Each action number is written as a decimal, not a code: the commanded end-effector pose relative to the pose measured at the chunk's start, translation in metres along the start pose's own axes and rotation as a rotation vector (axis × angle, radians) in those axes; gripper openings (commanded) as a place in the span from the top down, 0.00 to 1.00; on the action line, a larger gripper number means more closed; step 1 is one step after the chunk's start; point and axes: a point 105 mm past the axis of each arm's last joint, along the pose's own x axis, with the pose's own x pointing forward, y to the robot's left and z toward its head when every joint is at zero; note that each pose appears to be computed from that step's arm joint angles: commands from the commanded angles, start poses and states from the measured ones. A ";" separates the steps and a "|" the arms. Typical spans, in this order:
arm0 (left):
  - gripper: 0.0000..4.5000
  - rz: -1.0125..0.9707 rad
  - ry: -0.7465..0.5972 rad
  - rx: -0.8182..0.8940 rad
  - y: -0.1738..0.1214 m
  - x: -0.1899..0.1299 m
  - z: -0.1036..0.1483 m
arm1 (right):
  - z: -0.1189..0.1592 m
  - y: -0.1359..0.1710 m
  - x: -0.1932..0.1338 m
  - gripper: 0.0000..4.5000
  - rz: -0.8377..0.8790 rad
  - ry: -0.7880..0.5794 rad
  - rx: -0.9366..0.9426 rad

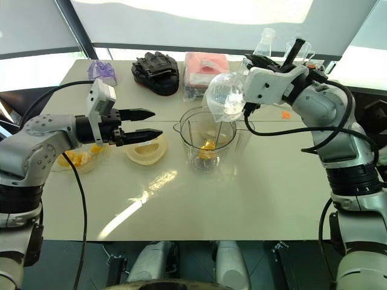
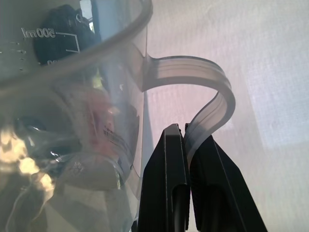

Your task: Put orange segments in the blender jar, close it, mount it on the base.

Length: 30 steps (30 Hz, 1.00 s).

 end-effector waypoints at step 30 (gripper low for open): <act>0.22 0.003 -0.036 0.046 -0.001 0.001 0.011 | -0.010 -0.036 -0.005 0.99 -0.185 0.029 0.439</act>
